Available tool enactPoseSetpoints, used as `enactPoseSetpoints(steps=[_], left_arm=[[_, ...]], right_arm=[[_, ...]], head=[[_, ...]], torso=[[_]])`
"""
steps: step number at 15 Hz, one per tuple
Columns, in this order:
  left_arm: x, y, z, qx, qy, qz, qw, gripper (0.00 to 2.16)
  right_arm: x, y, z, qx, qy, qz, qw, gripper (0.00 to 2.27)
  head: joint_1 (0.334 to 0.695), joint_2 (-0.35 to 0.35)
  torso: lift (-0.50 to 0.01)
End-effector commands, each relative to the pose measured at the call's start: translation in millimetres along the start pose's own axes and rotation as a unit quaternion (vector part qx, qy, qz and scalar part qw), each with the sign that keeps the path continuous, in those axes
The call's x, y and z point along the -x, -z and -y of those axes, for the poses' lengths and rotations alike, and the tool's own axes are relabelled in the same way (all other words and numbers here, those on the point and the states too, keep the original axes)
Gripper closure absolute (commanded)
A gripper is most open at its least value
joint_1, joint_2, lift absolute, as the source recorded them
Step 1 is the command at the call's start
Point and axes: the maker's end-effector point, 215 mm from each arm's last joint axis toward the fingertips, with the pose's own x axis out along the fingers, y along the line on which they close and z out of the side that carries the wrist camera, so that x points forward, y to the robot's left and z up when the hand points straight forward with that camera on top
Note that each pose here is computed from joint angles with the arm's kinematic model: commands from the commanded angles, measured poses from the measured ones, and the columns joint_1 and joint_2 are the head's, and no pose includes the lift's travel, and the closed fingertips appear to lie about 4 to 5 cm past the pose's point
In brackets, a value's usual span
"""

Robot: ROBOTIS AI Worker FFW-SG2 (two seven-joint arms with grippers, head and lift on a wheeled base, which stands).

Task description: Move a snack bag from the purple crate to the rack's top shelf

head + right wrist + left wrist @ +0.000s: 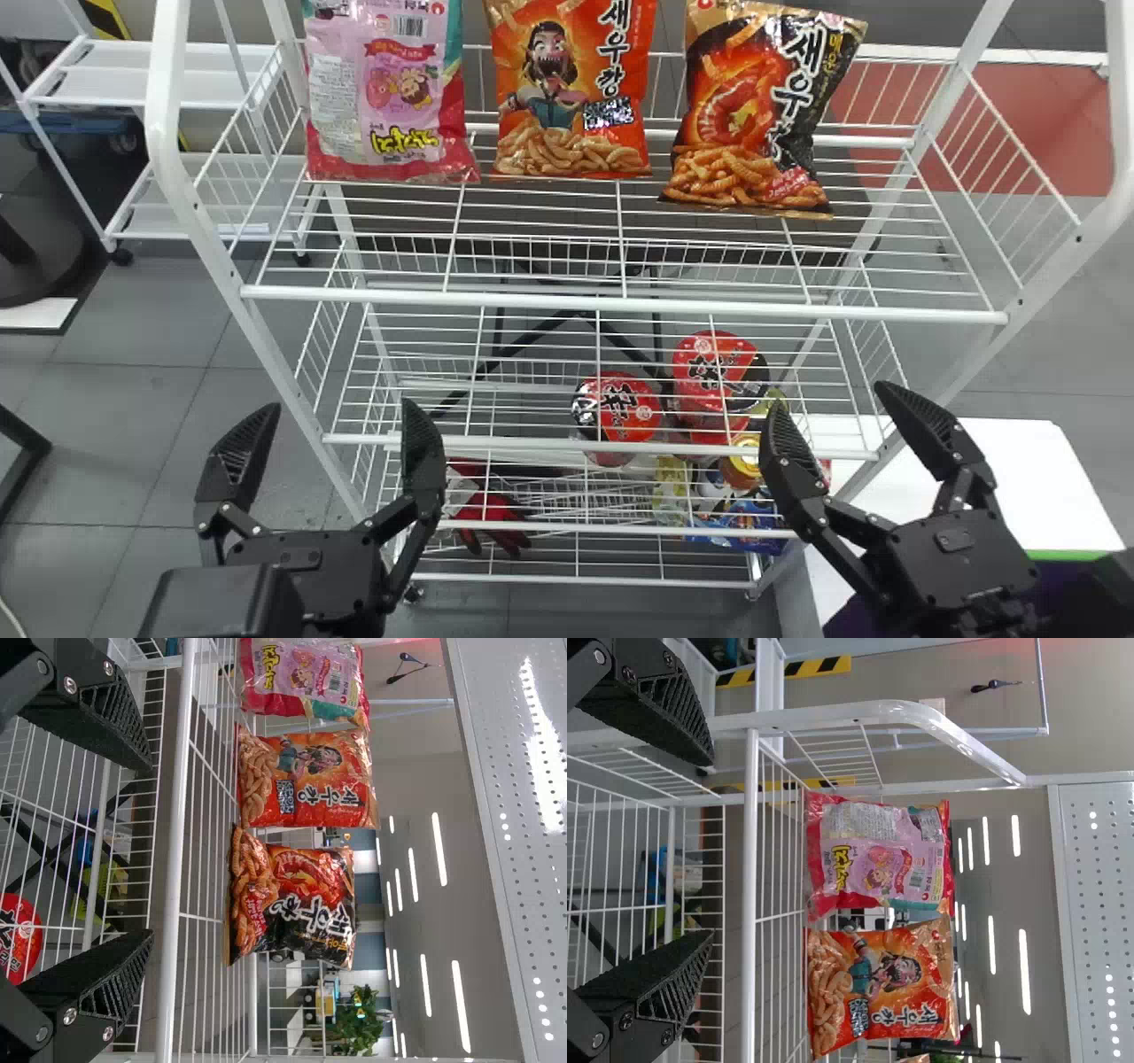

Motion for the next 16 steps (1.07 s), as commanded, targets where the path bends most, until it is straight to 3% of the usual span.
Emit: enactPoseSetpoints(steps=[1,16], left_arm=[[0.6,-1.4,-0.3,0.000,0.000,0.001,1.0000,0.14],[0.4,-4.0,0.0,0.000,0.000,0.003,1.0000,0.14]], right_arm=[[0.2,1.0,0.5,0.001,0.000,-0.002,1.000,0.17],[2.7,2.0,2.1,0.004,0.000,-0.007,1.000,0.17]], head=[[0.695,-0.032],[0.695,-0.037]], torso=[[-0.146],[-0.207]])
